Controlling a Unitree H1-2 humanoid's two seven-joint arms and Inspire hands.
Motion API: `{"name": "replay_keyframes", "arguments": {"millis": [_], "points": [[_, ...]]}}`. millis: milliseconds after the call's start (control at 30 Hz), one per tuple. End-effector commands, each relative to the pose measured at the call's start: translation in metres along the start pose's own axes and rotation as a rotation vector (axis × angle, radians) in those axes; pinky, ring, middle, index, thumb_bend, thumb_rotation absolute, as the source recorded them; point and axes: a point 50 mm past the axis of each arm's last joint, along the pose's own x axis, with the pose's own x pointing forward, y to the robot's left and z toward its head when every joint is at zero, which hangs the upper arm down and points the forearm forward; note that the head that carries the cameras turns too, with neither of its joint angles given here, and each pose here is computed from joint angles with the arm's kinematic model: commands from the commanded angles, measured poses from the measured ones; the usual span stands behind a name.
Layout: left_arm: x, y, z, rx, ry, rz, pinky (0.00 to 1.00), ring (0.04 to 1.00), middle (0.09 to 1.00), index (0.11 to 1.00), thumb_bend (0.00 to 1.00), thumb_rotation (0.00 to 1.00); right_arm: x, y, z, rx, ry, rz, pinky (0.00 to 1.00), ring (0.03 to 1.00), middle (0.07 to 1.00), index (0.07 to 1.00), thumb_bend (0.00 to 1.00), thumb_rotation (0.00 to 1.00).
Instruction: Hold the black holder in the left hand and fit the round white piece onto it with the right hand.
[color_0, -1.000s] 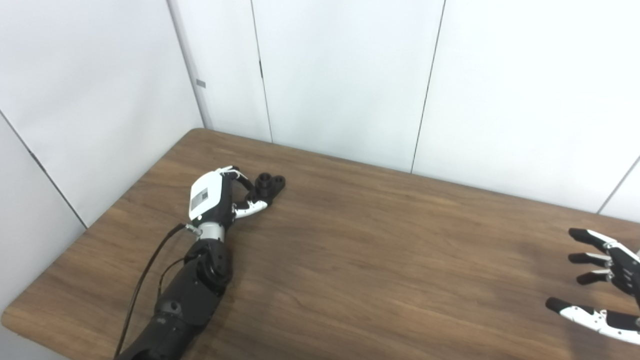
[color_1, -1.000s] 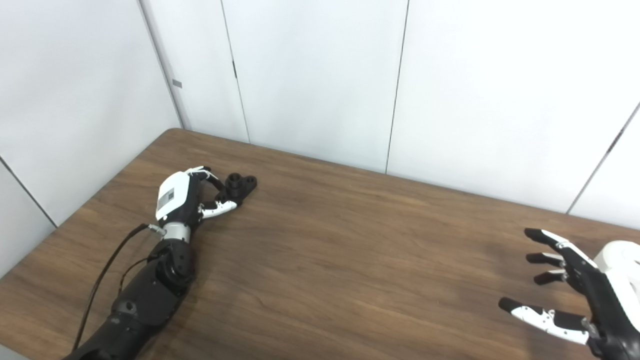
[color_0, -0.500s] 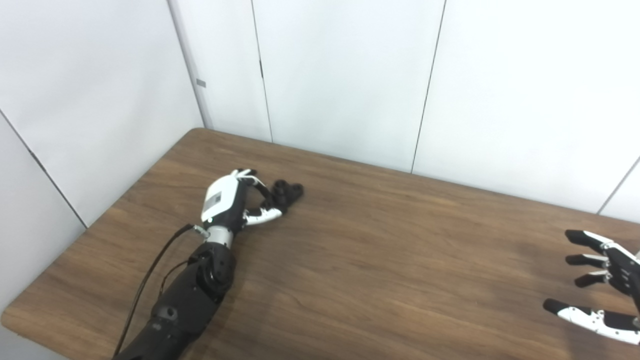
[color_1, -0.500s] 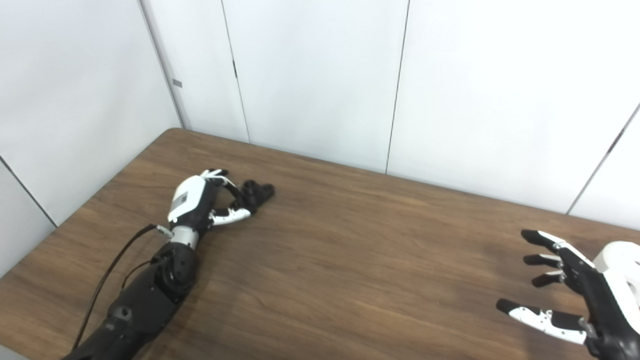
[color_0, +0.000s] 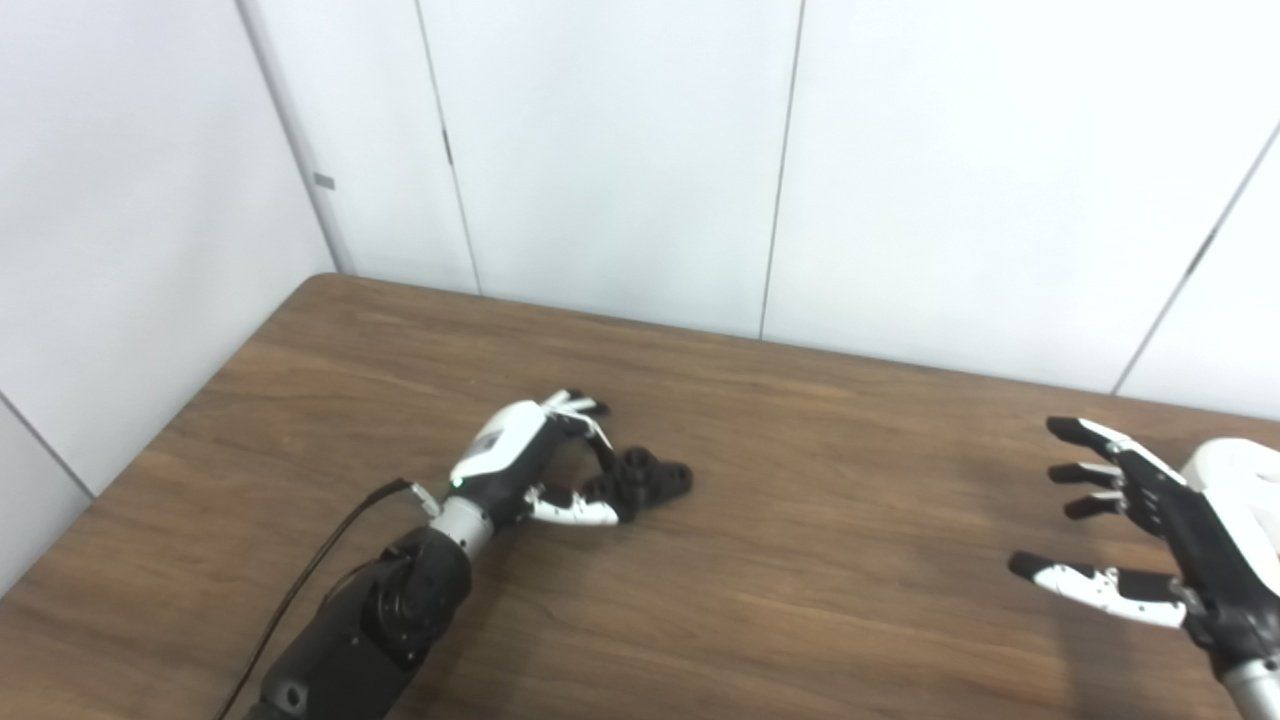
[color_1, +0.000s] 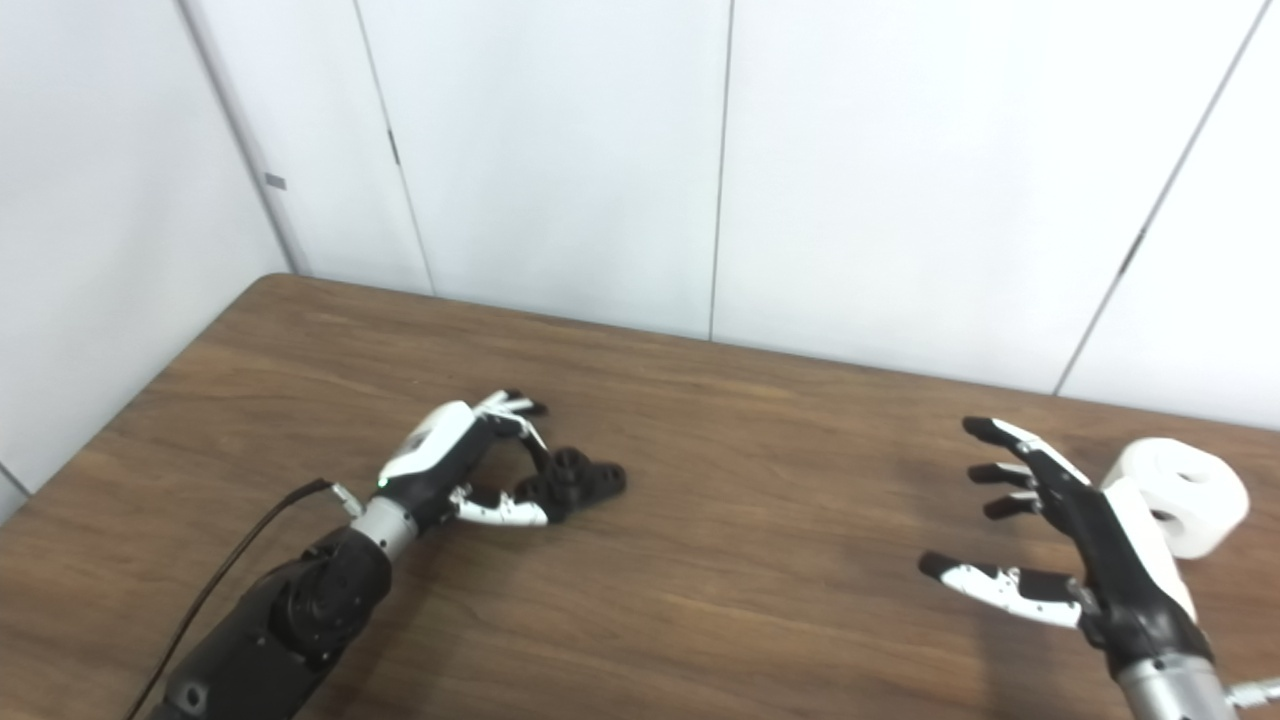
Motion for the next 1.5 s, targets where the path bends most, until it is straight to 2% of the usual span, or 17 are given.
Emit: {"name": "replay_keyframes", "arguments": {"millis": [0, 100, 233, 333, 533, 700, 867, 1067, 1133, 1200, 1233, 1300, 1400, 1467], "points": [[-0.007, -0.027, 0.004, -0.008, -0.002, -0.162, 0.90, 0.971, 0.873, 0.484, 0.52, 0.05, 0.009, -0.008, 0.012, -0.018, -0.085, -0.048, 0.61, 0.749, 0.874, 0.844, 0.52, 0.20], [-0.003, -0.036, 0.018, 0.002, -0.063, -0.221, 0.97, 0.981, 0.878, 0.484, 0.52, 0.06, 0.010, -0.007, 0.009, -0.012, -0.095, -0.055, 0.60, 0.748, 0.877, 0.846, 0.53, 0.24], [-0.001, -0.045, 0.033, 0.013, -0.141, -0.280, 0.87, 0.970, 0.880, 0.484, 0.52, 0.06, 0.010, -0.007, 0.007, -0.014, -0.103, -0.062, 0.60, 0.756, 0.883, 0.845, 0.54, 0.28], [0.000, -0.053, 0.042, -0.003, -0.167, -0.320, 0.97, 0.966, 0.881, 0.484, 0.52, 0.06, 0.010, -0.008, 0.006, -0.017, -0.102, -0.069, 0.59, 0.757, 0.880, 0.840, 0.55, 0.32], [0.004, -0.069, 0.051, 0.054, -0.209, -0.390, 0.92, 0.970, 0.884, 0.484, 0.52, 0.05, 0.011, -0.008, 0.009, -0.002, -0.110, -0.072, 0.59, 0.759, 0.879, 0.836, 0.57, 0.33], [0.008, -0.079, 0.056, 0.167, -0.253, -0.418, 0.93, 0.961, 0.874, 0.484, 0.52, 0.06, 0.011, -0.007, 0.011, -0.004, -0.118, -0.064, 0.59, 0.758, 0.876, 0.838, 0.56, 0.28], [0.010, -0.085, 0.056, 0.341, -0.284, -0.432, 0.88, 0.946, 0.873, 0.484, 0.52, 0.06, 0.009, -0.008, 0.012, 0.000, -0.112, -0.065, 0.59, 0.761, 0.878, 0.836, 0.56, 0.25], [0.008, -0.087, 0.050, 0.380, -0.261, -0.427, 0.90, 0.949, 0.868, 0.484, 0.52, 0.05, 0.008, -0.013, 0.013, -0.017, -0.119, -0.079, 0.59, 0.761, 0.880, 0.839, 0.58, 0.33], [0.006, -0.084, 0.047, 0.376, -0.261, -0.417, 0.90, 0.948, 0.867, 0.484, 0.52, 0.05, 0.009, -0.018, 0.014, -0.039, -0.121, -0.101, 0.59, 0.755, 0.875, 0.837, 0.58, 0.34], [0.003, -0.082, 0.042, 0.369, -0.262, -0.402, 0.89, 0.941, 0.861, 0.484, 0.52, 0.05, 0.009, -0.023, 0.014, -0.102, -0.124, -0.145, 0.59, 0.751, 0.870, 0.825, 0.58, 0.30], [0.001, -0.080, 0.039, 0.368, -0.260, -0.397, 0.88, 0.939, 0.859, 0.484, 0.52, 0.05, 0.008, -0.025, 0.014, -0.142, -0.126, -0.171, 0.59, 0.755, 0.867, 0.818, 0.59, 0.25], [-0.003, -0.076, 0.033, 0.363, -0.255, -0.385, 0.89, 0.940, 0.857, 0.484, 0.52, 0.05, 0.007, -0.031, 0.015, -0.243, -0.124, -0.229, 0.60, 0.766, 0.862, 0.808, 0.62, 0.22], [-0.009, -0.066, 0.022, 0.359, -0.257, -0.368, 0.90, 0.935, 0.851, 0.485, 0.52, 0.05, 0.004, -0.045, 0.021, -0.396, -0.110, -0.329, 0.66, 0.823, 0.862, 0.804, 0.65, 0.24], [-0.011, -0.061, 0.018, 0.364, -0.255, -0.366, 0.91, 0.925, 0.846, 0.485, 0.52, 0.05, 0.003, -0.053, 0.025, -0.476, -0.093, -0.383, 0.69, 0.850, 0.873, 0.817, 0.64, 0.30]]}}
